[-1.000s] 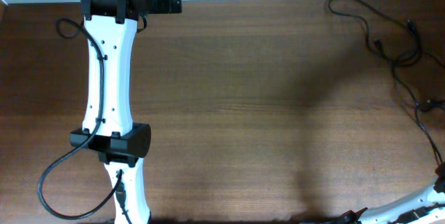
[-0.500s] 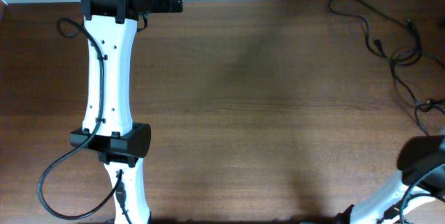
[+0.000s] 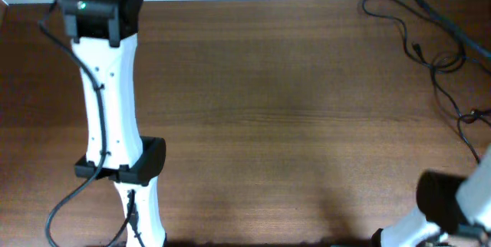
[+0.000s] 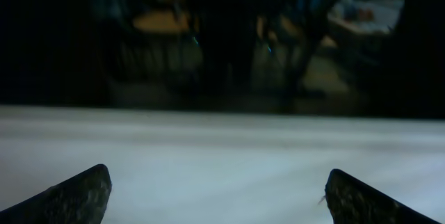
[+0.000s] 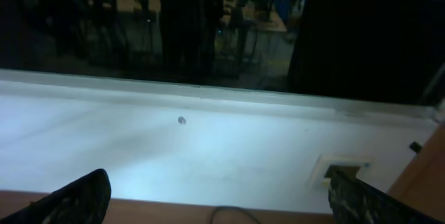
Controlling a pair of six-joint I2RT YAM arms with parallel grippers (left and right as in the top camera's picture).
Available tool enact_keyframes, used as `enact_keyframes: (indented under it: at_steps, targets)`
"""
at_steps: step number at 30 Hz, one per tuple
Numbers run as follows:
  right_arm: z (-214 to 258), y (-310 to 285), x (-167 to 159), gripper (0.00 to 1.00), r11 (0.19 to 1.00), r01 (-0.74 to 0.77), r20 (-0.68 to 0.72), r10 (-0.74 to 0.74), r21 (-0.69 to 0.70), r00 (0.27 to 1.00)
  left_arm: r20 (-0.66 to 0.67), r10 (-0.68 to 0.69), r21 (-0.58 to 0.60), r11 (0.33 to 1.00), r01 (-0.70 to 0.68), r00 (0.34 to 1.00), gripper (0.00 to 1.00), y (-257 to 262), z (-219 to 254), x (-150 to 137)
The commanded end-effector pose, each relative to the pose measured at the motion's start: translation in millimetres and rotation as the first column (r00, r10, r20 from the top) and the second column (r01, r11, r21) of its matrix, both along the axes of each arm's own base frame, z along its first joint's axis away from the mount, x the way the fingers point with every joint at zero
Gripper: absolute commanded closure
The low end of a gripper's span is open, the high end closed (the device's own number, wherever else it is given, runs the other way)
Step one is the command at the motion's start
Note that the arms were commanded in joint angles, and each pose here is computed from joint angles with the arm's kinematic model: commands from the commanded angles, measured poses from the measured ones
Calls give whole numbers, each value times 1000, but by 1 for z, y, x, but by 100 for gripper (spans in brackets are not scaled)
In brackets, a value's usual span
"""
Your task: Untangle cables
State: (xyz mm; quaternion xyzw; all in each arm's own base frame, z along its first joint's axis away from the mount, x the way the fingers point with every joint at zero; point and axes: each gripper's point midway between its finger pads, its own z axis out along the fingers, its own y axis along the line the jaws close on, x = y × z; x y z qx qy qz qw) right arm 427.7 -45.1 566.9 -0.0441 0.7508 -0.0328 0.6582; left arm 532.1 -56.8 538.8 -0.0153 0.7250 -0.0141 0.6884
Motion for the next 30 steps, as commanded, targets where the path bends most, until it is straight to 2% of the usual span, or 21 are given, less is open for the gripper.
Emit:
enact_keyframes:
  at_steps: [1,3,6,9,11,13,14,18,20,23,24,27,30]
  targets:
    - [-5,6,-32,1,1000,-9,-13,9,-7,1000,0,113,74,991,-112,994,1,27,20,-36]
    - [-32,-6,-46,1,997,72,-23,-72,-27,997,-130,139,103,987,-126,982,1,40,-8,-45]
    - [-71,-11,-62,1,992,114,-13,-115,-49,993,-245,175,134,980,-145,954,1,58,-38,-60]
    - [-100,-17,-93,1,983,183,10,-183,-26,983,-253,201,182,971,-157,946,1,71,-54,-85]
    - [-130,-27,-118,2,964,265,-92,-262,18,961,-234,265,199,955,-220,935,1,85,-59,-113]
    - [-164,-44,-151,0,903,404,-237,-364,148,900,-219,323,211,937,-278,921,1,98,-65,-140]
    - [-172,-49,-164,2,878,444,-266,-391,179,881,-231,340,220,931,-291,912,1,102,-72,-151]
    - [-186,-50,-214,3,856,490,-227,-450,167,864,-355,357,204,932,-301,864,1,110,-114,-177]
    - [-207,-34,-236,2,871,449,-206,-411,201,888,-383,357,210,932,-296,852,1,110,-125,-178]
    - [-239,-11,-250,1,900,364,-192,-323,239,927,-369,355,201,933,-299,859,1,109,-122,-176]
    - [-259,4,-256,1,898,317,-190,-269,306,944,-345,355,192,933,-304,869,1,109,-116,-173]
    - [-286,31,-261,1,908,194,-173,-138,371,975,-272,353,170,933,-317,895,1,109,-98,-166]
    - [-328,63,-255,0,907,20,-184,64,421,981,-208,352,144,934,-327,913,1,109,-82,-160]
